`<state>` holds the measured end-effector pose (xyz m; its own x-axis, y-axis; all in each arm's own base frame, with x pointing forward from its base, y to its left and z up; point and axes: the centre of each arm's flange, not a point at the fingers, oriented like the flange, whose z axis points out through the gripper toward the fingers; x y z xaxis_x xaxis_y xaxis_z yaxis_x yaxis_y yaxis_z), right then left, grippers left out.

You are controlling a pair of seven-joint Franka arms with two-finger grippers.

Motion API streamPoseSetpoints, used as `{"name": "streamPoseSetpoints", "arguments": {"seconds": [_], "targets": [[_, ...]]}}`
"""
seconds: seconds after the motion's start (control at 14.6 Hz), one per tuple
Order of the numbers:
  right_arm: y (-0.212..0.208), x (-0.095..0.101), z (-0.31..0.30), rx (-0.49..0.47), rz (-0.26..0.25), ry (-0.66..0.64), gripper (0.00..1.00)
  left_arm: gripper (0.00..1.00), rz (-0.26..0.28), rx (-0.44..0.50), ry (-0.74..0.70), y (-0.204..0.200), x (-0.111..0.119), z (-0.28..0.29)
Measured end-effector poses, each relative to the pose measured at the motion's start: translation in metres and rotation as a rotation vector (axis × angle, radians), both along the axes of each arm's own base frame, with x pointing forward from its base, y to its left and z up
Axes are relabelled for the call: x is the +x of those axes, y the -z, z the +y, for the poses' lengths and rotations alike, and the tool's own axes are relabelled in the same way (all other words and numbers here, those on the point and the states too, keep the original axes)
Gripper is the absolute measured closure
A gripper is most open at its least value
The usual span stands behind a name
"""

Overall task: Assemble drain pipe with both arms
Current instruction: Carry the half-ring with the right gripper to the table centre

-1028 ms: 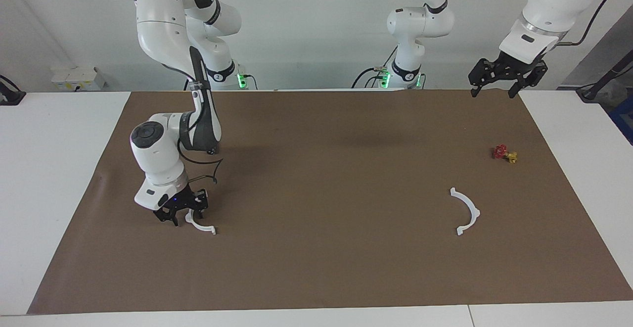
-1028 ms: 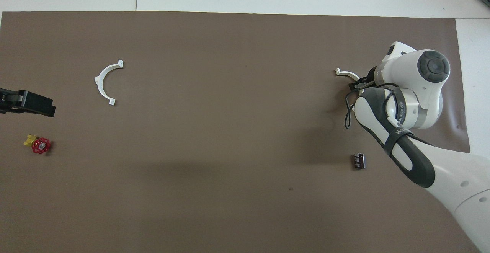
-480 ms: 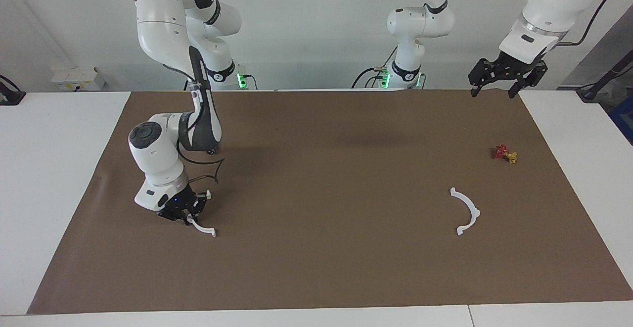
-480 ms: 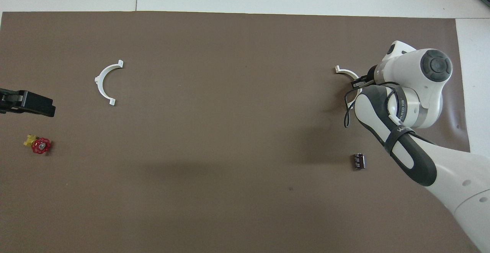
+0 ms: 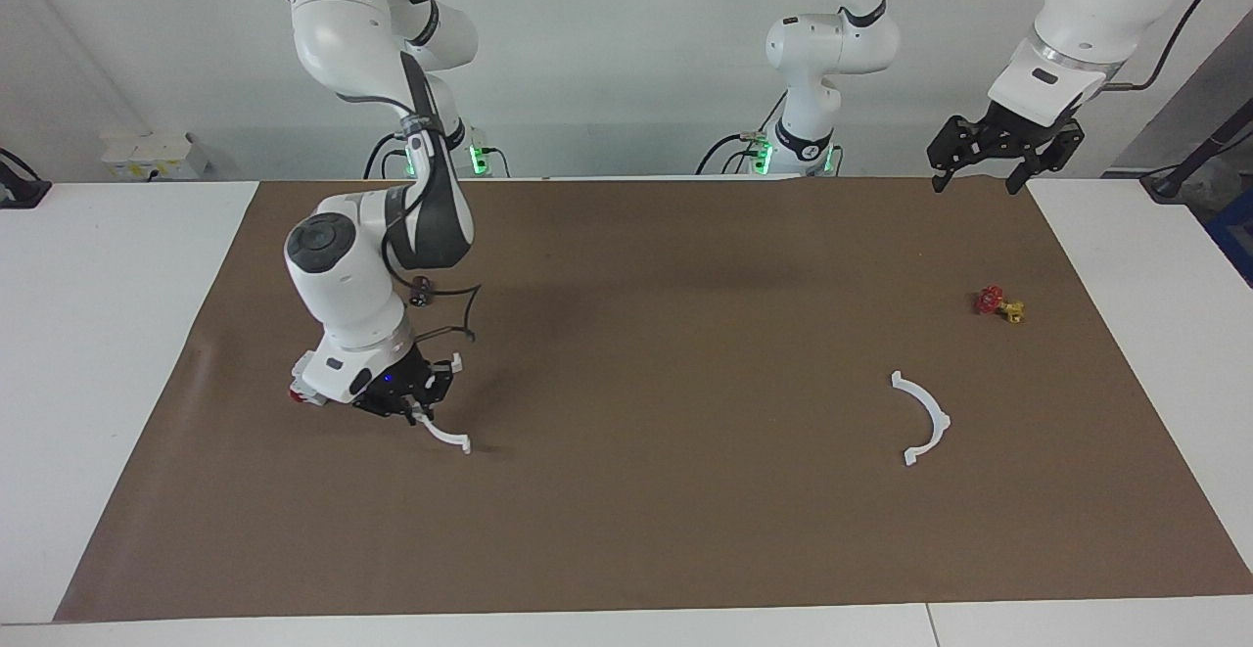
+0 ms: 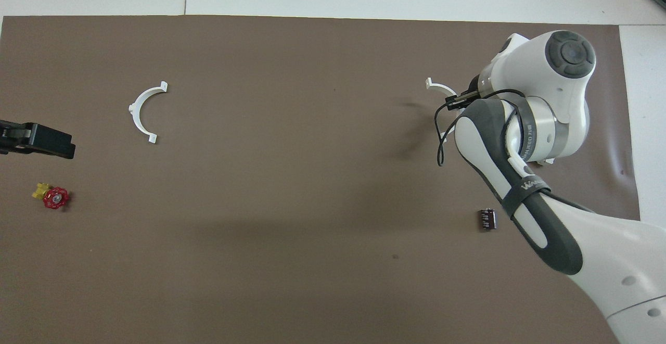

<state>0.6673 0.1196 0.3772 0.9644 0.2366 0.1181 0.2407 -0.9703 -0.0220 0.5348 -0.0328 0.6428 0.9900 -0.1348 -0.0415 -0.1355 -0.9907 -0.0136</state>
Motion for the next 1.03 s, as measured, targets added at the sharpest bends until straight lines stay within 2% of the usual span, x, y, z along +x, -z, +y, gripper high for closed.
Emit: {"name": "streamPoseSetpoints", "arguments": {"seconds": [0.27,0.55,0.75,1.03], "targets": [[-0.01,-0.028,0.107,0.015,0.002,0.077,0.79,0.0,0.0,0.0,0.0,0.0,0.0,0.0],[0.013,-0.054,0.183,0.033,-0.006,0.088,0.79,0.0,0.0,0.0,0.0,0.0,0.0,0.0],[0.037,-0.068,0.214,0.042,-0.005,0.146,0.79,0.0,0.0,0.0,0.0,0.0,0.0,0.0],[0.067,-0.082,0.216,-0.018,-0.045,0.198,0.79,0.0,0.0,0.0,0.0,0.0,0.0,0.0]]}}
